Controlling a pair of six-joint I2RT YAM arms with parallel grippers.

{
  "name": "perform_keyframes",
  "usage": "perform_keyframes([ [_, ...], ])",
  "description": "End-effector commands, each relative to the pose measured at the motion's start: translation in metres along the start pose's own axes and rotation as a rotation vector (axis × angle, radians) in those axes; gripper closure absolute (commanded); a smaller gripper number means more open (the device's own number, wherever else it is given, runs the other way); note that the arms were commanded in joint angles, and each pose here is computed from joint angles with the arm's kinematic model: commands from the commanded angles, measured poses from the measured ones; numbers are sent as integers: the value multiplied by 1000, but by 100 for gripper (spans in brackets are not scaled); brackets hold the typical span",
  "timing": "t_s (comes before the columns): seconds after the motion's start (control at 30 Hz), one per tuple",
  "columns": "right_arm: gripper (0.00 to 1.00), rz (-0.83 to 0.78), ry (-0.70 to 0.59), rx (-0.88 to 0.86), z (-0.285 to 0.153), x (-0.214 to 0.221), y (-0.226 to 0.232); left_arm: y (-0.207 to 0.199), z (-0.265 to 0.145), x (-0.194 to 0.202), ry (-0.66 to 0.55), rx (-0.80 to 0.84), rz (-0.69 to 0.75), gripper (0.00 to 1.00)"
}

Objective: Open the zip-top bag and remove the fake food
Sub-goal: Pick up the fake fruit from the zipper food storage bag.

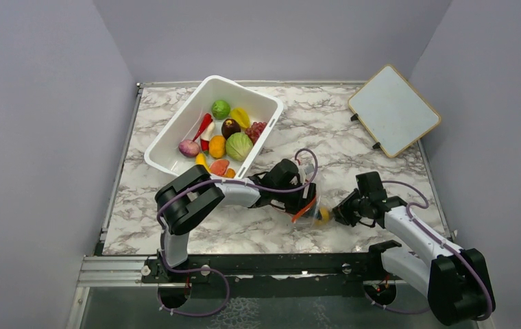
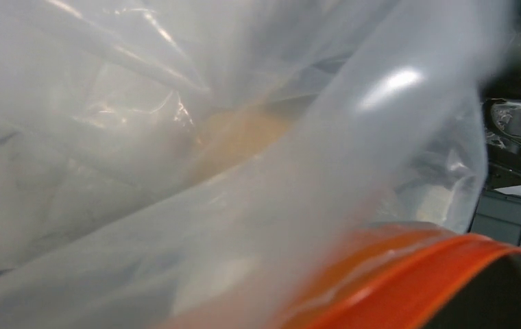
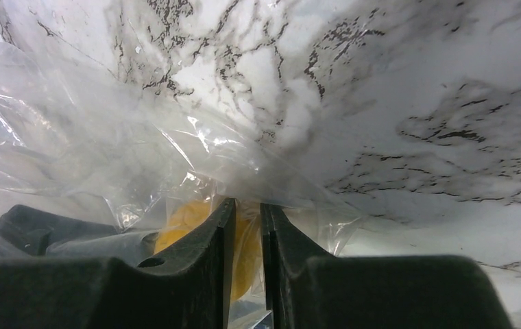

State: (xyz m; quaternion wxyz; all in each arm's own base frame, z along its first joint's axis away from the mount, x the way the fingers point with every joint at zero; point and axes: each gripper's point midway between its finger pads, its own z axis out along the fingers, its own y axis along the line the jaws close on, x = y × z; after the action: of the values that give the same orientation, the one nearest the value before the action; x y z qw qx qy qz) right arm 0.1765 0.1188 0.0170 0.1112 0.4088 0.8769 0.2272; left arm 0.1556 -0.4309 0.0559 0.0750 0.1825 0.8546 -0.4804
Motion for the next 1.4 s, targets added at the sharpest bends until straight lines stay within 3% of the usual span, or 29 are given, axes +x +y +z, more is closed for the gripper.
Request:
perform_keyframes([
  [0.0,80,-9,26,-28,-1,6,3,11,7,5,16,-35,19,31],
  [0.47,80,-32,70,-54,2,14,2,3,11,-11,-43,-32,44,31],
  [0.6,80,-35,73,-64,3,15,3,12,12,-4,-29,-53,25,37],
  [0.8,80,-39,52,-54,2,12,1,37,8,5,-9,-163,24,56],
  [1.03,79,-18,-57,30,-4,-5,-11,49,-6,8,-9,-257,53,68],
  [1.37,81,28,-103,45,-7,-10,-18,68,-28,5,-20,-410,117,63],
])
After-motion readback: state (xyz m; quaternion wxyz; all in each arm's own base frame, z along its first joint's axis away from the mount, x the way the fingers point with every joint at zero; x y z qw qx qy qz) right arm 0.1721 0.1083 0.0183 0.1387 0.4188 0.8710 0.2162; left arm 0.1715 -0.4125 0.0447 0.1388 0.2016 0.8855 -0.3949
